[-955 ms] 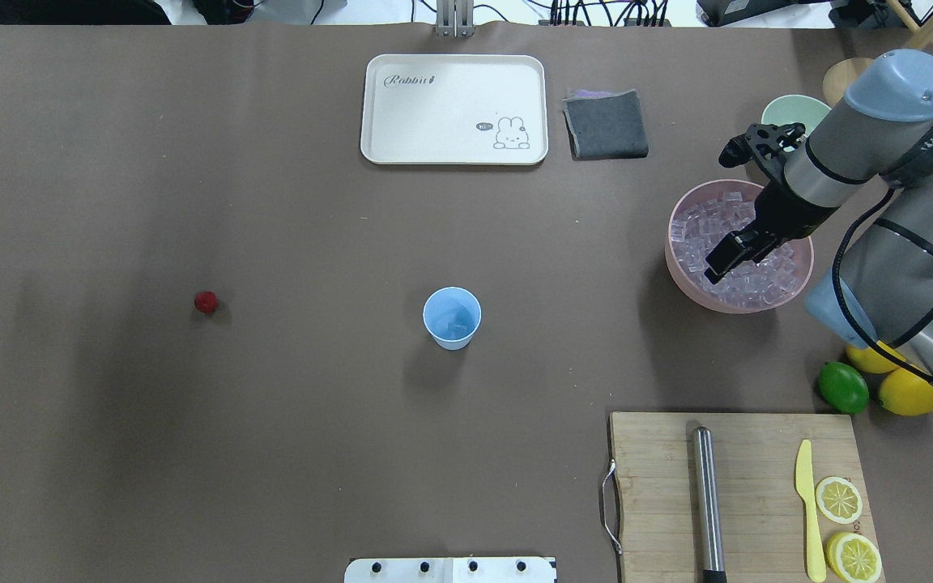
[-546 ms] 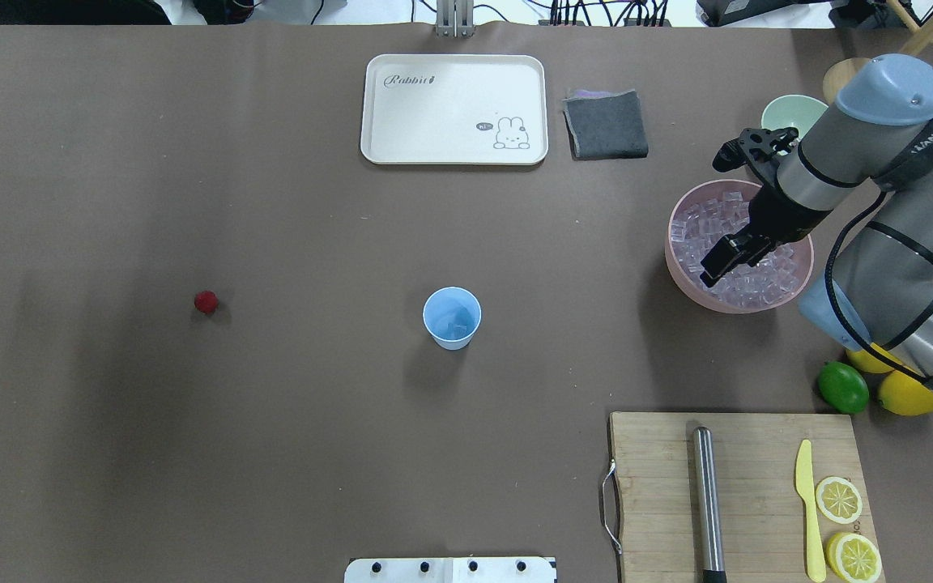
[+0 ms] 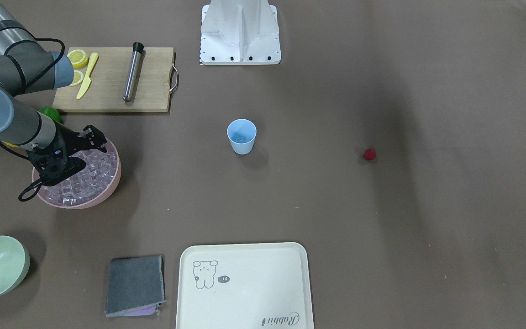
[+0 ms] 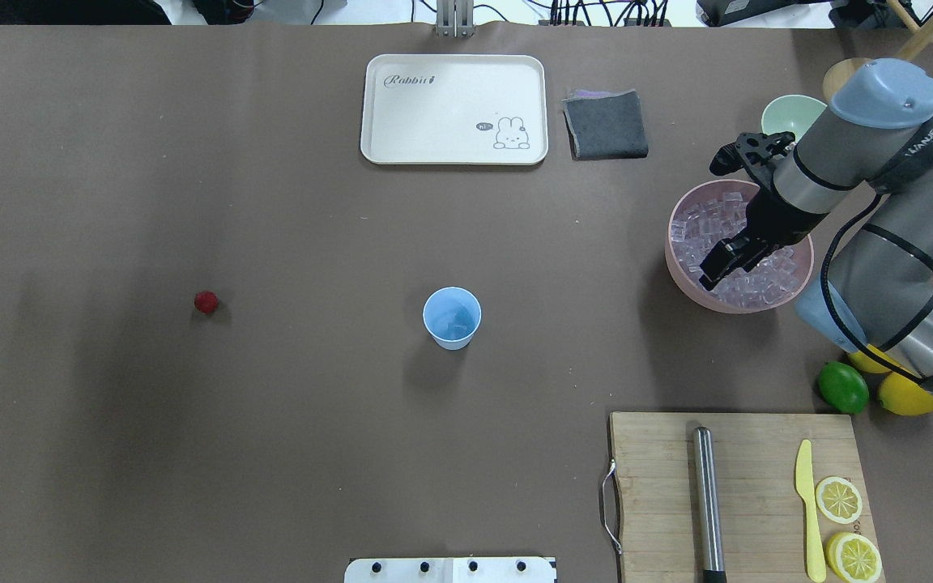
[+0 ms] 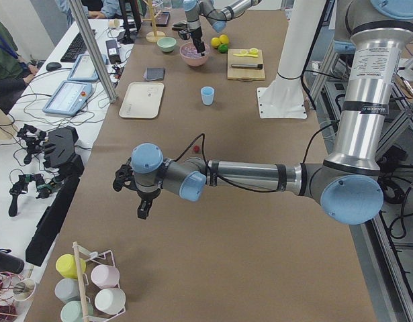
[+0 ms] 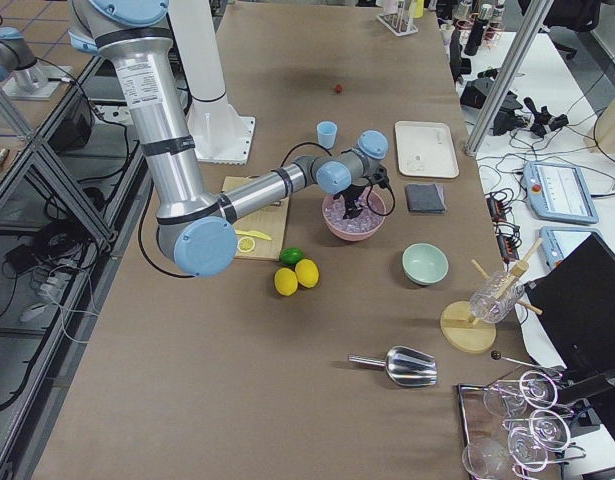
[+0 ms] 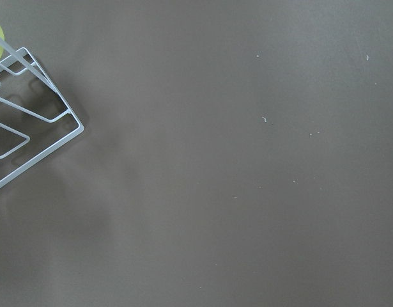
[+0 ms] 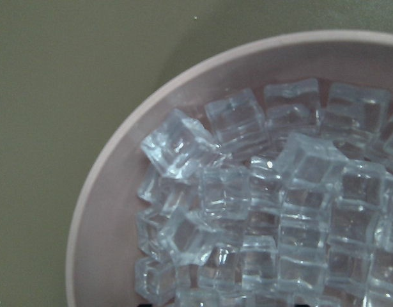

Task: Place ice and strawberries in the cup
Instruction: 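Lower the right gripper into the bowl and grasp another ice cube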

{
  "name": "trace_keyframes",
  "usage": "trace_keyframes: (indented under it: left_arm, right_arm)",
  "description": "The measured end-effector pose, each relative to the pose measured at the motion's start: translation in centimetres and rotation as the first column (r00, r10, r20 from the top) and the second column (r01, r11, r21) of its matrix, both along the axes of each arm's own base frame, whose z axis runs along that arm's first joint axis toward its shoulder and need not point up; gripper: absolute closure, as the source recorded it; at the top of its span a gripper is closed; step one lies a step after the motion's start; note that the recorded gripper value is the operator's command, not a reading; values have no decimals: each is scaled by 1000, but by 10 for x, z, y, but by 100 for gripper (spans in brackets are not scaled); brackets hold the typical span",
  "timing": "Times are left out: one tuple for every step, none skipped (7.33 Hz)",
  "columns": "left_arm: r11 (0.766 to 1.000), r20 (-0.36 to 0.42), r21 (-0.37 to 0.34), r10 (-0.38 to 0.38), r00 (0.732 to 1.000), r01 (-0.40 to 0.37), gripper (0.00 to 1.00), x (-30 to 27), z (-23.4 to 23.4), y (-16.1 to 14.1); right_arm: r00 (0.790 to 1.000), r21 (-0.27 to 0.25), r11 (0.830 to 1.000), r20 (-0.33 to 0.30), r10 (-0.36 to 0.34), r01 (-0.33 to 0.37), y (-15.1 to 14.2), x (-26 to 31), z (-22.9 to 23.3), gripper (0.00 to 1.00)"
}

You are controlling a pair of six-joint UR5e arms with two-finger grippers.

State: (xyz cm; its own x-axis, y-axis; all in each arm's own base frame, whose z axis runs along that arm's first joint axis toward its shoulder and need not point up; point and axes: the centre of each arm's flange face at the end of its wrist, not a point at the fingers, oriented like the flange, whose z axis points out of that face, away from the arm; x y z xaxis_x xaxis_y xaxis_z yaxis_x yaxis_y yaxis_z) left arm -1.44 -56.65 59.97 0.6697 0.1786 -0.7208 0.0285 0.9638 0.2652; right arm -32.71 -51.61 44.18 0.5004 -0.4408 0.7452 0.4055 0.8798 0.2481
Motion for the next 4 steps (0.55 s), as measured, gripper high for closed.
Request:
trace_keyframes:
  left_arm:
    - [1000,0,1,-1,1000,1,2,0,-1,0]
    - [1000,-1,1,-1,1000,1,2,0,-1,0]
    - [1000,-1,0,-2,1000,2,2,0,-2,-1]
    - [1000,-1,-1,-2,1000,2,2,0,-1,-1]
  right_arm:
    - [1000,-3,1000,-1,-2,2,0,0,2,88]
    - [1000,-4,1000,-1,-3,3,-1,-1,2,100]
    - [1000,-4,1000,-1,-4,4,-1,-1,2,100]
    - [1000,-2,1000,1,-3,3,-3,-2,-1,100]
